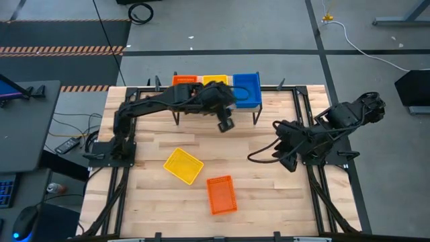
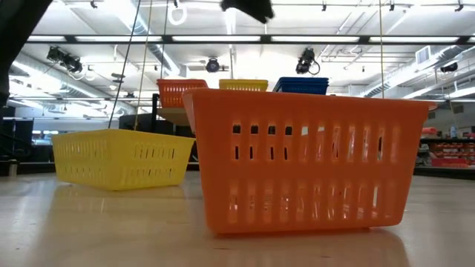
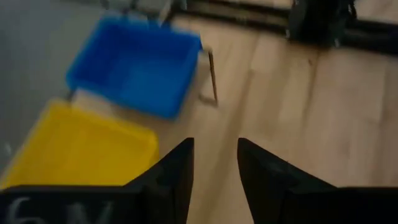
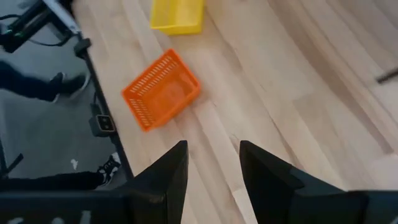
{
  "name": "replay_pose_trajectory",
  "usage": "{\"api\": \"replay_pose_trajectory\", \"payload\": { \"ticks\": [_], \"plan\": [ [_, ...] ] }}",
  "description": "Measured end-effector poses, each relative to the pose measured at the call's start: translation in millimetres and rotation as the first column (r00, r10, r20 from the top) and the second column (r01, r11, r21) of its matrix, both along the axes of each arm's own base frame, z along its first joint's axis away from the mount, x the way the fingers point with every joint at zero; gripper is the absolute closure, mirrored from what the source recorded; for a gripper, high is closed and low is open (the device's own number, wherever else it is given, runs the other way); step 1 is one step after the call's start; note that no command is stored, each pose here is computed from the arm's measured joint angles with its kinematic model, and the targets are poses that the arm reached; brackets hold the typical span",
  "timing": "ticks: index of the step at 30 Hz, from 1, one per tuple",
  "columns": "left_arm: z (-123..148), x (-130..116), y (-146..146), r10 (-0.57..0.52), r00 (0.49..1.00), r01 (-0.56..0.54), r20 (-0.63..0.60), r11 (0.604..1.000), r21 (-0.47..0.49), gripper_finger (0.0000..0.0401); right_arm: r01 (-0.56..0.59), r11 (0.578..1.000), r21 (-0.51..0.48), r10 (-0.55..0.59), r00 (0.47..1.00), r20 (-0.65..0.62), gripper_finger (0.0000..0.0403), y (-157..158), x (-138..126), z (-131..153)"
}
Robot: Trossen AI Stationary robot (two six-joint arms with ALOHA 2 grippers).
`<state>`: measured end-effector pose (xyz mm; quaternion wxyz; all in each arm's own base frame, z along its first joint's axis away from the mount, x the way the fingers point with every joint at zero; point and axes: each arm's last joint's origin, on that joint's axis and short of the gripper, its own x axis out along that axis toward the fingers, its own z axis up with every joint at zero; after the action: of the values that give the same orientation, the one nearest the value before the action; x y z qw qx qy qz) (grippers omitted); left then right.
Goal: Stack baskets on shelf by color
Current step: Stack the orange bin on top of the stacked orange bins on the shelf
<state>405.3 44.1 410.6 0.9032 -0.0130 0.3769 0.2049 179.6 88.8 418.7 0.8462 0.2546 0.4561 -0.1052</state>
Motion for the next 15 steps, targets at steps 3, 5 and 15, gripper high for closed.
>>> {"api": "replay_pose_trajectory", "payload": {
  "ticks": [3, 5, 15],
  "plan": [
    [-2, -13, -9, 0.027, 0.997, -0.034, -0.074, 0.994, -0.101, 0.0273, -0.05, 0.999, -0.001, 0.05, 0.998, 0.048, 0.0236, 5, 9, -3],
    [-3, -23, -15, 0.034, 0.991, -0.055, -0.132, 0.985, -0.161, 0.0273, -0.089, 0.996, 0.013, 0.087, 0.992, 0.094, 0.022, 11, 18, -8],
    [5, -53, -65, -0.04, 0.968, -0.014, -0.249, 0.977, -0.214, 0.0274, -0.245, 0.965, 0.097, 0.231, 0.964, 0.134, 0.0133, 48, 78, -66]
  ]
}}
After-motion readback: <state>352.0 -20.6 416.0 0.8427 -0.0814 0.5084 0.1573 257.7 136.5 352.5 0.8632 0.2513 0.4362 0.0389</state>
